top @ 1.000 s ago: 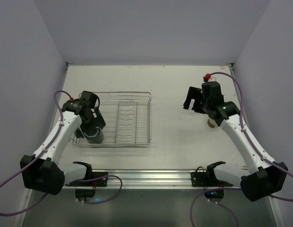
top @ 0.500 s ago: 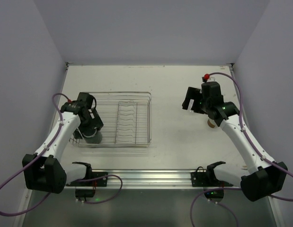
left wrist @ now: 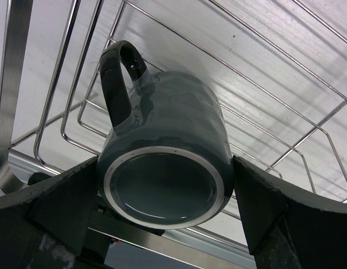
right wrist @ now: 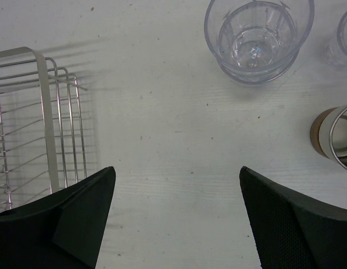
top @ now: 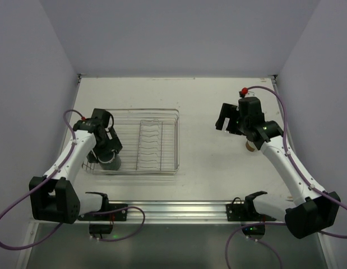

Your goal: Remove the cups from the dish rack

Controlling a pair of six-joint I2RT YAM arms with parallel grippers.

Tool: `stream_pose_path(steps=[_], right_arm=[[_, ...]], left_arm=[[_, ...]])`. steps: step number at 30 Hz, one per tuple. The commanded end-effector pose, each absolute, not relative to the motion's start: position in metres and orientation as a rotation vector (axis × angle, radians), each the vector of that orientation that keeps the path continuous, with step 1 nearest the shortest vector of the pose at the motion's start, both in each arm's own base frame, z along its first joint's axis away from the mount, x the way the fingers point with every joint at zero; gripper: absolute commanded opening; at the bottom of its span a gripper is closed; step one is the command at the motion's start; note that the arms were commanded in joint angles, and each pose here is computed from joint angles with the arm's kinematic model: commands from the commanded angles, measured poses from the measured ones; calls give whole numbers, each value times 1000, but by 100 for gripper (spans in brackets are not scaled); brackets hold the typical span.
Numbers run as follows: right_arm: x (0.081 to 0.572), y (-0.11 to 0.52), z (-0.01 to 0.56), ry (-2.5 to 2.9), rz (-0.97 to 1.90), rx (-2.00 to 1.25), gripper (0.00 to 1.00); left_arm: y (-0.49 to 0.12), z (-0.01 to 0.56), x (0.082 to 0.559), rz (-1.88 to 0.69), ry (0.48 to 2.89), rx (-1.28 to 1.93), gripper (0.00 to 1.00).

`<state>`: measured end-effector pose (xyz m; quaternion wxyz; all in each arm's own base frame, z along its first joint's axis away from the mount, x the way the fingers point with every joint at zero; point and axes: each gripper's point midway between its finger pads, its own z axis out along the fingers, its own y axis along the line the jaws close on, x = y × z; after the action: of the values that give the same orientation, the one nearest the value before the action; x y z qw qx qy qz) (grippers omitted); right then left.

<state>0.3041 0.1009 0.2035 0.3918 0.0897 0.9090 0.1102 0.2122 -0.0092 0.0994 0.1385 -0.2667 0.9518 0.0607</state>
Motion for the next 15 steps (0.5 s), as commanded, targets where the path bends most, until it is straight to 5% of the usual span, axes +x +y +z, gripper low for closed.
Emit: stream_pose_path(steps=[1, 15], right_arm=[[307, 107, 210, 2277, 311, 192, 94], [307, 106, 211, 2279, 307, 193, 94]], left_arm=[[-6, 98, 219, 169, 2737, -748, 100], [-8, 94, 215, 140, 2753, -738, 99]])
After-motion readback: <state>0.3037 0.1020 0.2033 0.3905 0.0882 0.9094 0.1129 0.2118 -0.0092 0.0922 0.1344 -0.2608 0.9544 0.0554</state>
